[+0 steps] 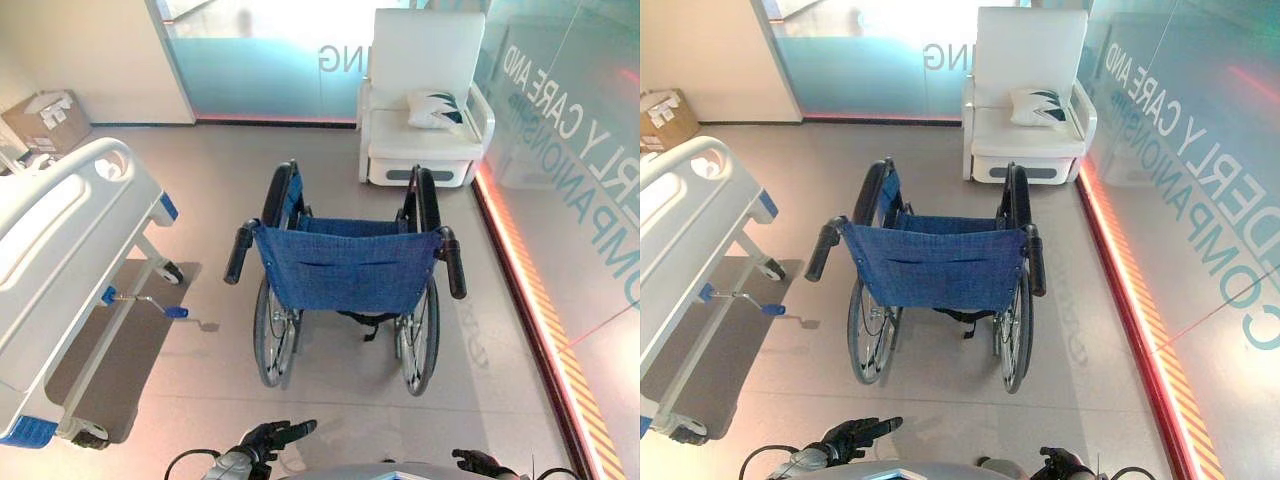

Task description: Push the wheelchair next to the bed

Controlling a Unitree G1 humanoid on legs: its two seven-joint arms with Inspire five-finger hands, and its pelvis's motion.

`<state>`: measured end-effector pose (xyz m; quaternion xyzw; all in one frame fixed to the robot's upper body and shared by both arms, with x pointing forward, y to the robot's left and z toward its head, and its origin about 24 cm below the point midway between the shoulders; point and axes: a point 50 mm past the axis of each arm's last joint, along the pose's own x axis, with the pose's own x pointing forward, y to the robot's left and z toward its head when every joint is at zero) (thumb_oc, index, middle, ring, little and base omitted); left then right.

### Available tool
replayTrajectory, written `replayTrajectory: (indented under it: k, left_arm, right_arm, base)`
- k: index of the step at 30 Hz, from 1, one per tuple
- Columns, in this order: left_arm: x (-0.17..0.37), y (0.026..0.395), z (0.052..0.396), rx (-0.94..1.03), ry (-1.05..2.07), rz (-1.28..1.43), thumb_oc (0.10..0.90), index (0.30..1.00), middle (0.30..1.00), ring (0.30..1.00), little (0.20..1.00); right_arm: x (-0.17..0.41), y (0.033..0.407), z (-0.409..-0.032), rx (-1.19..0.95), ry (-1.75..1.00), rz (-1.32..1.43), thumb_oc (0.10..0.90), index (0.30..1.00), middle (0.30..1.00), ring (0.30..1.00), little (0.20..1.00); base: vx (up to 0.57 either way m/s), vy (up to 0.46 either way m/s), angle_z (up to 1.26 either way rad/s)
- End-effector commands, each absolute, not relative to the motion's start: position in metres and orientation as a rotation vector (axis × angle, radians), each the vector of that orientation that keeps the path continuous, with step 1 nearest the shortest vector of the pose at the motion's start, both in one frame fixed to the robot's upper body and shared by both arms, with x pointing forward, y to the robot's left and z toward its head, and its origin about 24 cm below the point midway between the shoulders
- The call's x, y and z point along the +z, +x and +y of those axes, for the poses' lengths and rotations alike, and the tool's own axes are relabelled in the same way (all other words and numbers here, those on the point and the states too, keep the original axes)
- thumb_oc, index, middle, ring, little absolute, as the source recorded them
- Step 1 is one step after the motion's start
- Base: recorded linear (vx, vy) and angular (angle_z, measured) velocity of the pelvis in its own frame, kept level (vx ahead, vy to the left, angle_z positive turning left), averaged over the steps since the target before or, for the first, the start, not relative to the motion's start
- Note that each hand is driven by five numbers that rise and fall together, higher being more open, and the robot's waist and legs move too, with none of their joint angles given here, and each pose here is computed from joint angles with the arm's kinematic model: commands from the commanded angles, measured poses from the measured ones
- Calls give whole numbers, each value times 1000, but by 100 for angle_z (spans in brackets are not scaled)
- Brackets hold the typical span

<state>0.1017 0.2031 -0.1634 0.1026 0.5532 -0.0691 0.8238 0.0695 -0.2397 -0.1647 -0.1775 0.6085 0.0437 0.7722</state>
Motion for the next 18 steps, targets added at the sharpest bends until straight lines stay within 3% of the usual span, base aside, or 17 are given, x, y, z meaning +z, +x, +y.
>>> replayTrajectory:
  k: [1, 12, 18]
  left_arm:
    - [-157, 123, 199, -152, 199, 1088, 800, 900, 900, 900, 900]
    - [-158, 118, 207, -72, 176, 1102, 800, 900, 900, 900, 900]
    - [-157, 115, 222, 88, 143, 1132, 800, 900, 900, 900, 900]
  right_arm:
    - [-163, 101, -215, 168, -328, 1207, 800, 900, 900, 900, 900]
    - [-163, 100, -216, 165, -330, 1219, 800, 900, 900, 900, 900]
    - [-163, 97, -223, 103, -287, 1227, 800, 900, 900, 900, 900]
  base:
    - [0, 0, 0]
    - [0, 0, 0]
    - [12, -3, 0]
